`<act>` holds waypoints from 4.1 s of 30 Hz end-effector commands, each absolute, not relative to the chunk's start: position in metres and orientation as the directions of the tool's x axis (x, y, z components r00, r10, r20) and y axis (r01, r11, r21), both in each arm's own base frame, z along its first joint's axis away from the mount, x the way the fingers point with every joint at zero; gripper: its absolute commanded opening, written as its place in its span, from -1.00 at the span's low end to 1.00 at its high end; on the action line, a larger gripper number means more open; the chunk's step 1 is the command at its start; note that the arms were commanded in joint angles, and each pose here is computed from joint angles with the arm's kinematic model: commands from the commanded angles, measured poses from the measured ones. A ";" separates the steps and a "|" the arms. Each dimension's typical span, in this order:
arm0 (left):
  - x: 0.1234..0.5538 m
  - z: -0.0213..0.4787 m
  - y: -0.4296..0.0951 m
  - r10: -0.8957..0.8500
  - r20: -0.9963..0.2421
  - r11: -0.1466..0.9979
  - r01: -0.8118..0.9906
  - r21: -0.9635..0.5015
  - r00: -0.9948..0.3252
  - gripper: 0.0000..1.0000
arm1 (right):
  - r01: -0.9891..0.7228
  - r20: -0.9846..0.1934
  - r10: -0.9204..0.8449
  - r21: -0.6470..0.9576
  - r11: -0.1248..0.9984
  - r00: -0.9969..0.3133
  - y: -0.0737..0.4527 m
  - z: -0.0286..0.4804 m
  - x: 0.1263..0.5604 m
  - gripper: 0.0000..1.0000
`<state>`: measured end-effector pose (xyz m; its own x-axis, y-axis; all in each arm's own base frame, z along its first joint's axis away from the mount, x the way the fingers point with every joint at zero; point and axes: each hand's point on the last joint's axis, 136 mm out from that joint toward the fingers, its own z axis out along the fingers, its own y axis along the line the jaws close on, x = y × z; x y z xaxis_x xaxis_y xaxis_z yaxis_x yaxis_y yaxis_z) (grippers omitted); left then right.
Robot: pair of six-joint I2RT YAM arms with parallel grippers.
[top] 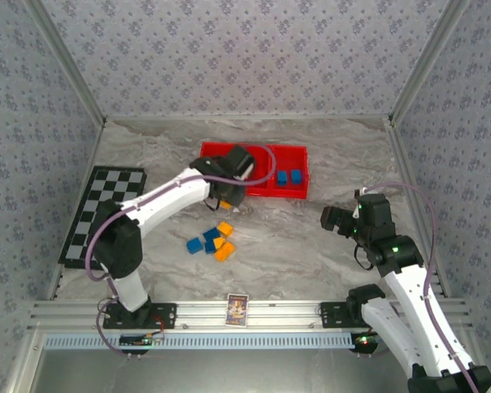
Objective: Sort the legos into containers by color
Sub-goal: Pick up the lego from the center of the table, then place the lego in the container, then pick up the lego from the center of the table.
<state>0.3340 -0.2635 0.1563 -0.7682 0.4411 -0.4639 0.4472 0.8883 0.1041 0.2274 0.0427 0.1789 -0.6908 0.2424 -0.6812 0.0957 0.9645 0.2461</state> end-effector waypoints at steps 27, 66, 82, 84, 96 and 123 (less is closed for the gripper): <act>0.492 0.141 -0.212 0.036 -0.577 0.999 0.019 0.036 -0.816 -0.12 | 0.103 -0.682 0.255 0.256 0.961 -0.686 0.040 0.177 0.229 0.99; 0.272 0.109 -0.237 -0.340 -0.465 0.927 -0.208 -0.312 -0.817 0.68 | 0.116 -0.663 0.265 0.261 0.958 -0.700 0.038 0.173 0.232 0.99; 0.261 0.072 -0.274 -0.360 -0.295 0.902 -0.249 -0.352 -0.885 0.69 | 0.118 -0.665 0.268 0.263 0.958 -0.697 0.038 0.173 0.231 0.99; 0.261 0.070 -0.275 -0.358 -0.292 0.903 -0.250 -0.348 -0.887 0.69 | 0.118 -0.664 0.269 0.263 0.957 -0.697 0.038 0.173 0.231 0.99; 0.281 0.063 -0.300 -0.285 -0.280 0.925 -0.186 -0.331 -0.917 0.69 | 0.117 -0.664 0.269 0.265 0.957 -0.698 0.038 0.173 0.231 0.99; 0.273 0.036 -0.291 0.044 -0.224 0.997 0.058 -0.058 -0.974 0.41 | 0.121 -0.661 0.274 0.267 0.956 -0.699 0.037 0.172 0.232 0.99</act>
